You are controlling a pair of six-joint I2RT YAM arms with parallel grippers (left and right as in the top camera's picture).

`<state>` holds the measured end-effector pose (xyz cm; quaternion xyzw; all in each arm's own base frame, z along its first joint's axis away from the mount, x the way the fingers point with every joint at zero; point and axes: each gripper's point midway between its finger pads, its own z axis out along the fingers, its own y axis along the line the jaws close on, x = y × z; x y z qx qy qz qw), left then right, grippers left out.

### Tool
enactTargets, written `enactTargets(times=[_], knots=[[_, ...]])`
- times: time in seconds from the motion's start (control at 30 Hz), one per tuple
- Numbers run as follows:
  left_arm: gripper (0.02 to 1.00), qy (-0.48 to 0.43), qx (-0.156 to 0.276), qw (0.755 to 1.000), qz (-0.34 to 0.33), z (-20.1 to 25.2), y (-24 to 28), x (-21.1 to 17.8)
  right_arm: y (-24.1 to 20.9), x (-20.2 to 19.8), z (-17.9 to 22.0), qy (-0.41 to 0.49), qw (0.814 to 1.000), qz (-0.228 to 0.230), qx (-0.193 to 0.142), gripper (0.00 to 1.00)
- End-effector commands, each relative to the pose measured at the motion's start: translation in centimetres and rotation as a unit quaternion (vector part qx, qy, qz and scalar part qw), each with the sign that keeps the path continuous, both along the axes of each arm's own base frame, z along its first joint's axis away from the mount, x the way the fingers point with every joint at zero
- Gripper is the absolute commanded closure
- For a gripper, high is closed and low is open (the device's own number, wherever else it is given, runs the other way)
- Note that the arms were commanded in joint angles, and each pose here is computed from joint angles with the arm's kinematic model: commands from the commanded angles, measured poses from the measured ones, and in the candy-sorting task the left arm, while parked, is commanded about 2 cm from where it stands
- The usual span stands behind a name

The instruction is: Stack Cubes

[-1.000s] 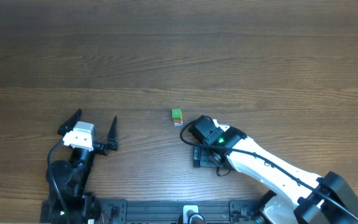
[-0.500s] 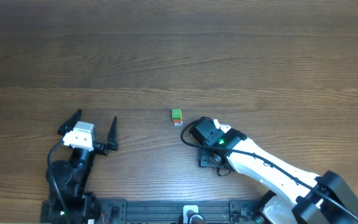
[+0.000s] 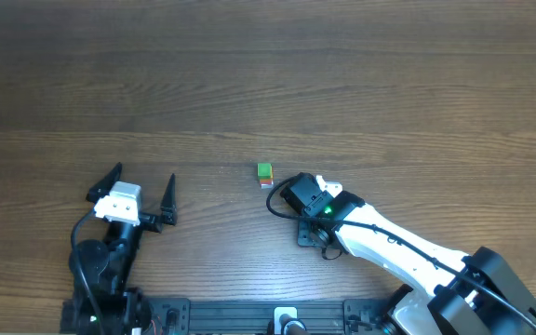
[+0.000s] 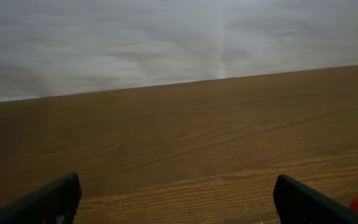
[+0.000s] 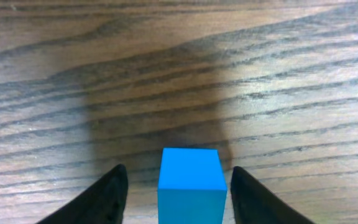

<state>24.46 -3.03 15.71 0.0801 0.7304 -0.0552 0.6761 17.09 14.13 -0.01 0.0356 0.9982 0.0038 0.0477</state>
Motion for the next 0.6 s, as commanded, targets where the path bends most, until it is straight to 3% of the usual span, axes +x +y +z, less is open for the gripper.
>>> enactTargets(times=[0.03, 0.5, 0.6], knots=[[0.018, -0.001, 0.007, 1.0, -0.008, -0.1, -0.3, -0.1, -0.7, 0.2, -0.3, -0.004, 1.0, -0.002, -0.015, 0.551], [0.018, -0.001, 0.007, 1.0, -0.008, -0.1, -0.3, -0.1, -0.2, 0.6, -0.2, -0.013, 1.0, -0.002, -0.006, 0.82], [0.018, -0.001, 0.007, 1.0, -0.008, -0.1, -0.3, -0.1, 0.6, 1.9, 1.3, -0.028, 1.0, -0.002, -0.002, 0.864]])
